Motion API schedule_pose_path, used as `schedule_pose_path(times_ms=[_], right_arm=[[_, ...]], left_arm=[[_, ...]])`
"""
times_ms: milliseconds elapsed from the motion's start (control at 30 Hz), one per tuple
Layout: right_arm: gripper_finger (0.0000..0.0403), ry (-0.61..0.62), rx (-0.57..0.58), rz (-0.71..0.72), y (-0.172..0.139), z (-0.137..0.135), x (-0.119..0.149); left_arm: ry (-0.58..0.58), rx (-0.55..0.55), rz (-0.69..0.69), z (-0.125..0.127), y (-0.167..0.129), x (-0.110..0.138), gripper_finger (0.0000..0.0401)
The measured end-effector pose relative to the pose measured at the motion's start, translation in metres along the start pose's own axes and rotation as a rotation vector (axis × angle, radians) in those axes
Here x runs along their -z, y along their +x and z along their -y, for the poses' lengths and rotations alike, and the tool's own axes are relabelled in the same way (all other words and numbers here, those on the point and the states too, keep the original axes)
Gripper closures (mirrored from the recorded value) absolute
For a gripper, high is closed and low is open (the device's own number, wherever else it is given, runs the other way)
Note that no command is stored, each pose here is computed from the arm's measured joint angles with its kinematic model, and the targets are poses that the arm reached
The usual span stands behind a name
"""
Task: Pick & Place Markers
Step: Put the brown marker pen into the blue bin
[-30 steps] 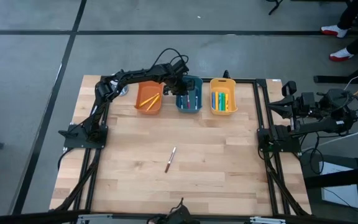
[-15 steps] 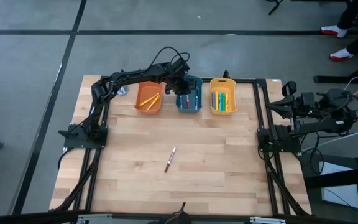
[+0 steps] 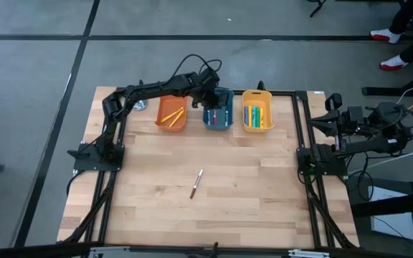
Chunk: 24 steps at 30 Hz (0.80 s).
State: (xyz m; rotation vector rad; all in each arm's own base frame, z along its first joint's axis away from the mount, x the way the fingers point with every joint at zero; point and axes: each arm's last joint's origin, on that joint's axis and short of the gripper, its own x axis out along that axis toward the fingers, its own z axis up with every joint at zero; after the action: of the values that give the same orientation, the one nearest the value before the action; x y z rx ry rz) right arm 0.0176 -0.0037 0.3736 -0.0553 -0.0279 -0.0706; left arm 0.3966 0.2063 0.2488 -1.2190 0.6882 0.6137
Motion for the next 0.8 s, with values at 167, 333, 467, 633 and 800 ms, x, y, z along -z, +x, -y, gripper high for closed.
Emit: schedule_pose_path(times_ms=[167,333,467,633,800], right_arm=[[0.0382,0.000,0.000,0.000,0.000,0.000,0.000],[0.0382,0.000,-0.001,0.000,0.000,0.000,0.000],[0.0382,0.000,0.000,0.000,0.000,0.000,0.000],[0.0382,0.000,0.000,0.000,0.000,0.000,0.000],[0.0382,0.000,0.000,0.000,0.000,0.000,0.000]], left_arm=[[0.097,0.038,0.002,0.016,-0.013,0.013,0.0400],[0.189,0.085,0.020,0.034,-0.033,0.029,0.0399],[0.261,0.118,0.050,0.049,-0.051,0.043,0.0399],[0.341,0.161,0.059,0.065,-0.068,0.063,0.0400],[0.414,0.189,0.066,0.077,-0.079,0.082,0.0399]])
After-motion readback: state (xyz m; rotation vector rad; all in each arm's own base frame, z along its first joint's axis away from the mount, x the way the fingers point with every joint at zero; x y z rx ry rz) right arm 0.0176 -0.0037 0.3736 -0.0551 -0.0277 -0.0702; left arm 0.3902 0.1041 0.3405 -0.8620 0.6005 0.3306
